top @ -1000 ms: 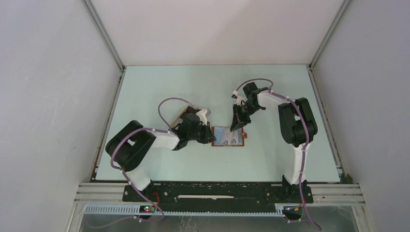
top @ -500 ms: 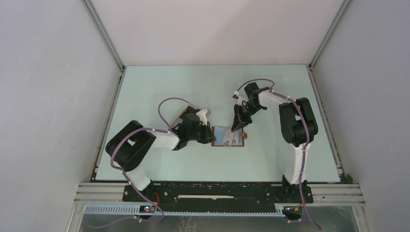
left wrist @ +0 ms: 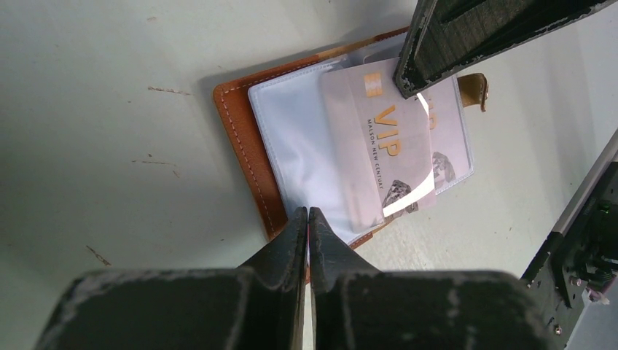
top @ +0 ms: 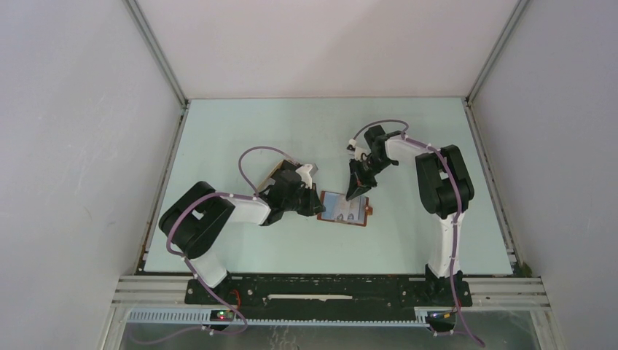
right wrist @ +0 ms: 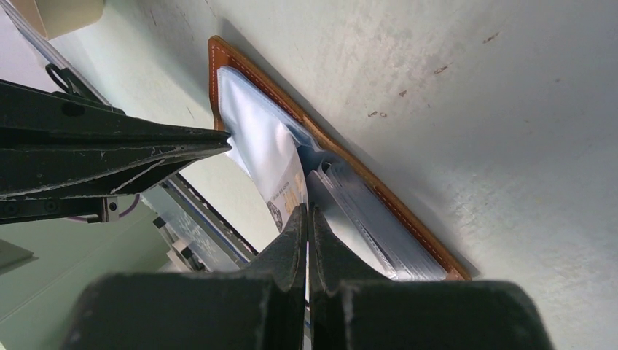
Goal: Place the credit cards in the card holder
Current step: Insert the credit card into the card holder.
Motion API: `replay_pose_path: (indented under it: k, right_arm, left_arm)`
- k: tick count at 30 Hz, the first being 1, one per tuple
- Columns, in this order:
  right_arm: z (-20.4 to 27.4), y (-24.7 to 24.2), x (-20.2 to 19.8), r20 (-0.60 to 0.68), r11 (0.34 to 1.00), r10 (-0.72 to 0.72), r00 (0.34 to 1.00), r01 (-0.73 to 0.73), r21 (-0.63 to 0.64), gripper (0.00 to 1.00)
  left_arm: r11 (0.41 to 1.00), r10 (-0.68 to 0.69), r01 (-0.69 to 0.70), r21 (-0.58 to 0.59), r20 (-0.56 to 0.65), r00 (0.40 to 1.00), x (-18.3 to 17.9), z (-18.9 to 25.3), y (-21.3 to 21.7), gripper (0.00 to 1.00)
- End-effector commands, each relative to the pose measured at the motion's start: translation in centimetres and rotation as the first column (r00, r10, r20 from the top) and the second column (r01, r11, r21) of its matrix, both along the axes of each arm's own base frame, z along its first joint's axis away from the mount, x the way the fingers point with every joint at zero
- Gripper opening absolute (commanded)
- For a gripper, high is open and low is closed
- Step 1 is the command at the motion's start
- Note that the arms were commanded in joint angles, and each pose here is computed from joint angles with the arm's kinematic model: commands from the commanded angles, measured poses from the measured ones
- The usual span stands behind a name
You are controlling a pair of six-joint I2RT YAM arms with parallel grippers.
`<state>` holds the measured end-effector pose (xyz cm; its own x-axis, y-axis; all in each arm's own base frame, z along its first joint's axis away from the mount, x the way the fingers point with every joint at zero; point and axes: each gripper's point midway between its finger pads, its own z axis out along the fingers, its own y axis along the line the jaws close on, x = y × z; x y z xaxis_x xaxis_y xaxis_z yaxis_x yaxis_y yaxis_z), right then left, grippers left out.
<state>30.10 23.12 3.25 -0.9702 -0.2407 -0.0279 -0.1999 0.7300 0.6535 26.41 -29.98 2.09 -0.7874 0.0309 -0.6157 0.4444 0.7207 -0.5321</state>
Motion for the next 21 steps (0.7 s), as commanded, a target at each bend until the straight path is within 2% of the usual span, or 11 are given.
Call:
replay_pose_path:
  k: [1, 7, 10, 17, 21]
  right_arm:
    - [-0.2, 0.8, -0.3, 0.008, 0.999, 0.04, 0.999, -0.04, 0.001, 0.0]
    - [-0.4, 1.5, 0.0, 0.032, 0.999, 0.034, 0.999, -0.035, 0.037, 0.02]
    - [-0.4, 1.5, -0.1, 0.031, 0.998, 0.038, 0.999, -0.04, 0.042, 0.11]
    - [1.6, 0.8, 0.6, 0.114, 0.997, 0.064, 0.991, -0.069, 0.045, 0.38]
    - [2.5, 0.3, 1.0, 0.183, 0.995, 0.091, 0.979, -0.098, 0.027, 0.47]
  left_arm:
    - [0.999, 0.002, -0.002, 0.054, 0.011, 1.0, 0.8, -0.7, 0.5, 0.08]
    - [0.999, 0.003, -0.003, 0.047, 0.008, 1.0, 0.7, -0.5, 0.5, 0.09]
    - [0.999, 0.006, -0.006, 0.038, 0.01, 1.0, 0.7, -0.3, 0.4, 0.1]
    - [1.0, 0.003, -0.003, 0.021, 0.002, 1.0, 0.5, -0.2, 0.2, 0.11]
    - [1.0, 0.0, 0.0, 0.02, -0.004, 1.0, 0.3, -0.3, 0.2, 0.1]
